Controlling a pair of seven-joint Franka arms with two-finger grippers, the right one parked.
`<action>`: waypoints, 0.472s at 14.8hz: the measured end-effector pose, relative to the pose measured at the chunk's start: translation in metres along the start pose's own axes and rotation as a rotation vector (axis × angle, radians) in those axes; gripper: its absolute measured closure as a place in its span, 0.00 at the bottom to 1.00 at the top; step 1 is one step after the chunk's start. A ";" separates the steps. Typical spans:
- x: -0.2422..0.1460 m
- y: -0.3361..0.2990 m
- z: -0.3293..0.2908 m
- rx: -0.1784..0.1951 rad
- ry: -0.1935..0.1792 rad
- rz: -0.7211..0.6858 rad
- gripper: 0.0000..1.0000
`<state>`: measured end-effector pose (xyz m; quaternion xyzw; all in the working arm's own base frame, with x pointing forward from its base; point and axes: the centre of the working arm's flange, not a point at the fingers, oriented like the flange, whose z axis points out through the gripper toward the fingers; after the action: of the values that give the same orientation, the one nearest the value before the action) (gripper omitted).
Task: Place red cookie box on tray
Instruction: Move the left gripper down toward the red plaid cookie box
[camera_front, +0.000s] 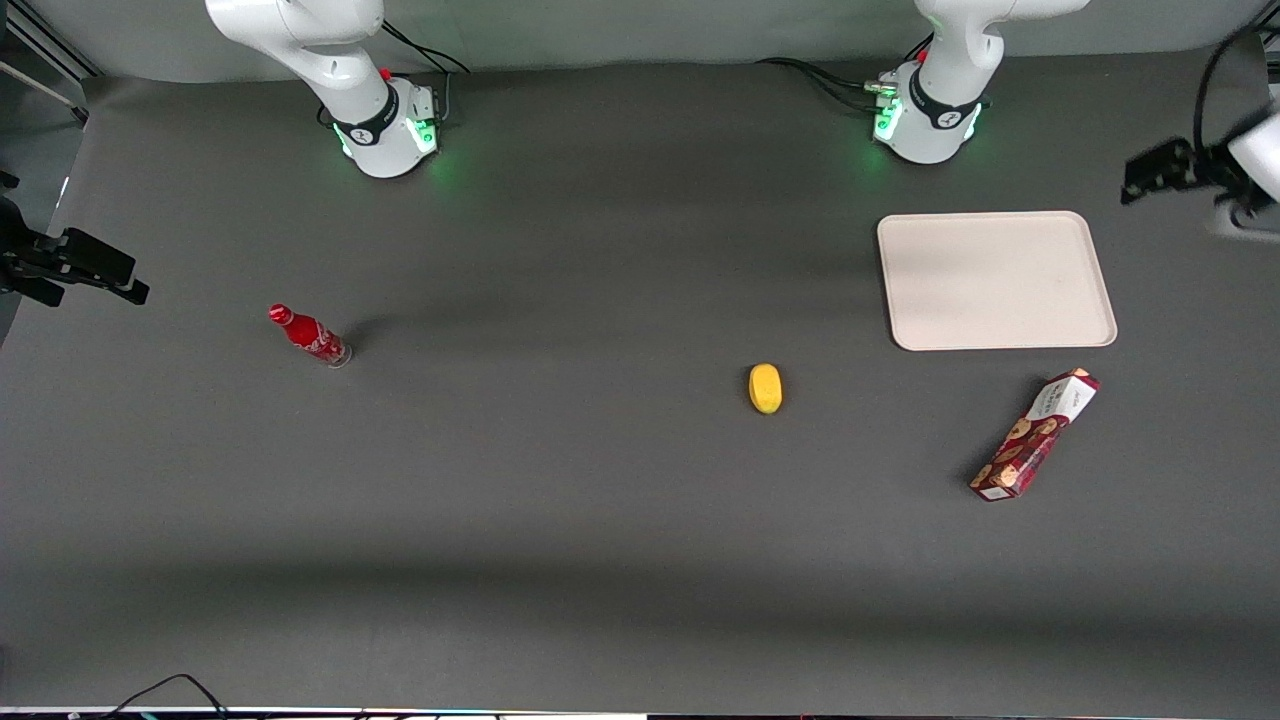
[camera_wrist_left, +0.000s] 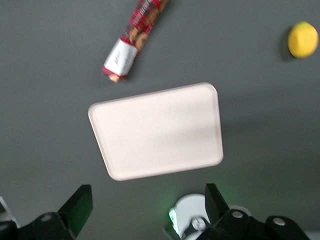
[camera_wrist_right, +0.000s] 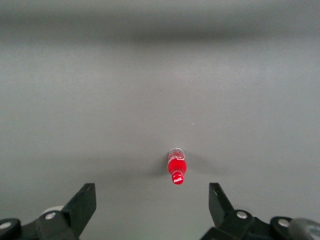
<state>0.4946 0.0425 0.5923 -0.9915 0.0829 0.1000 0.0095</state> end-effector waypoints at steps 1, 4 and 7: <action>0.018 -0.013 0.014 0.000 0.009 0.025 0.00; 0.086 -0.050 0.086 0.002 0.000 0.135 0.00; 0.146 -0.061 0.181 -0.008 -0.052 0.255 0.00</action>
<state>0.6107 0.0857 0.3861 -0.9700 0.2077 0.1266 -0.0052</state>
